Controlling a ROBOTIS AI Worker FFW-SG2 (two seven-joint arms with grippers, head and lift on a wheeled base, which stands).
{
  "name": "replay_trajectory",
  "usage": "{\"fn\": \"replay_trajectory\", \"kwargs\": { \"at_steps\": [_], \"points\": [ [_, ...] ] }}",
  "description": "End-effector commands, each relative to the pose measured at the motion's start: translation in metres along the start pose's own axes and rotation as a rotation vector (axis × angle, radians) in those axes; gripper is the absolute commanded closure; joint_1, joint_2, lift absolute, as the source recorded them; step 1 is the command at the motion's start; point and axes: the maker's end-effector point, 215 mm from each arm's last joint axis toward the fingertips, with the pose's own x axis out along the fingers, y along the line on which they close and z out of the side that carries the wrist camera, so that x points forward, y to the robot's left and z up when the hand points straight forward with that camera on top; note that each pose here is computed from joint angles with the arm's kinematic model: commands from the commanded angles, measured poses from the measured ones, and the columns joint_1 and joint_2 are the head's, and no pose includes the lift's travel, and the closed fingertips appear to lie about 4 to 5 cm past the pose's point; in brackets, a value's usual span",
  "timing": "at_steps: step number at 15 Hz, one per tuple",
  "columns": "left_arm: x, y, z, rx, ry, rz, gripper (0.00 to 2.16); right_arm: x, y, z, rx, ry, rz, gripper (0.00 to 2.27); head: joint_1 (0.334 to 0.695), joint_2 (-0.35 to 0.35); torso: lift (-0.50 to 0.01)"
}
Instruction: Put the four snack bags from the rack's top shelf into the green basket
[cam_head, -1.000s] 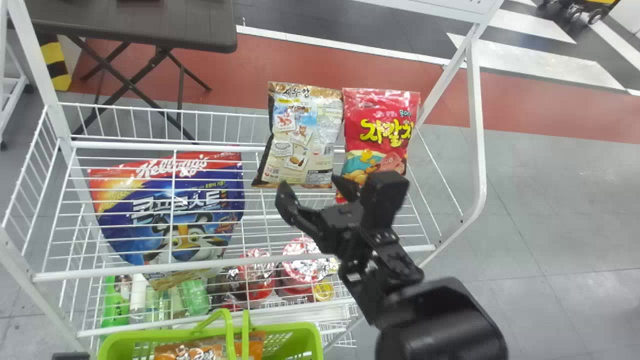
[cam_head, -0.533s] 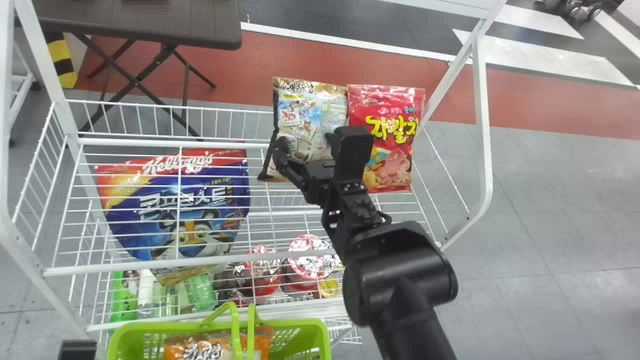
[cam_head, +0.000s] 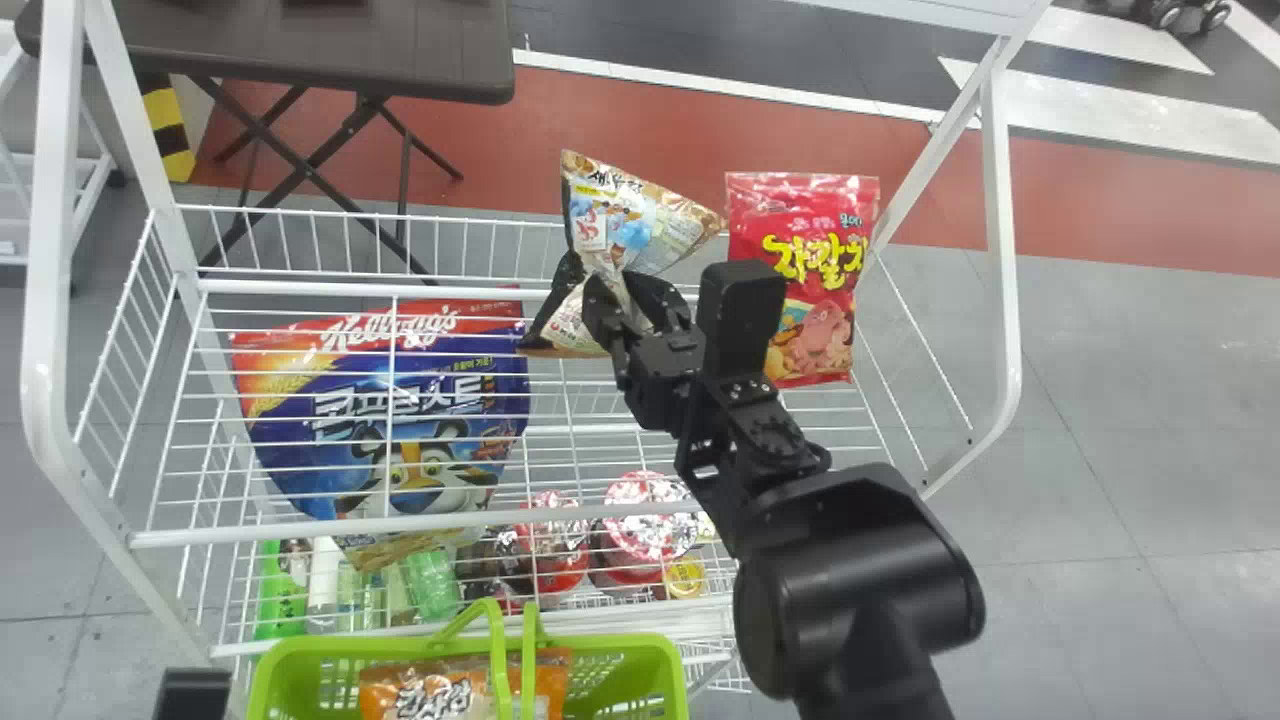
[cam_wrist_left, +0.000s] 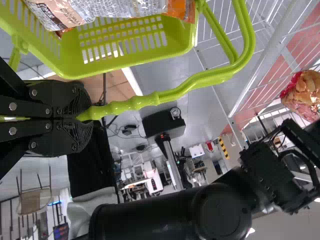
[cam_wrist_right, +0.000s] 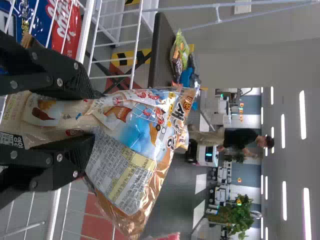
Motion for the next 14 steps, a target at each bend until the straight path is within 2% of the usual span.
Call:
{"fn": "replay_trajectory", "kwargs": {
  "at_steps": [1,4,7,9,12,14],
  "points": [
    [-0.001,0.001,0.000,-0.002,-0.001,0.004,2.15,-0.022,0.007,0.010,0.005,-0.018,0.013,2.11,0.695,-0.272,0.000],
    [-0.006,0.004,0.001,-0.006,-0.007,0.012,2.15,-0.072,0.028,0.016,0.012,0.028,0.079,2.11,0.695,-0.269,0.000],
    [-0.009,0.006,0.004,-0.011,-0.015,0.015,2.15,-0.143,0.048,-0.030,0.061,0.275,0.141,2.11,0.695,-0.273,0.000],
    [-0.011,0.008,0.007,-0.014,-0.024,0.017,2.15,-0.197,0.058,-0.072,0.105,0.501,0.185,2.11,0.695,-0.298,0.000],
    [-0.012,0.007,0.005,-0.028,-0.045,0.012,2.15,-0.266,0.050,-0.112,0.109,0.744,0.196,2.11,0.695,-0.350,0.000],
    [-0.010,0.006,0.007,-0.025,-0.052,0.010,2.15,-0.305,0.045,-0.133,0.124,0.858,0.188,2.11,0.695,-0.350,0.000]
  ]
}}
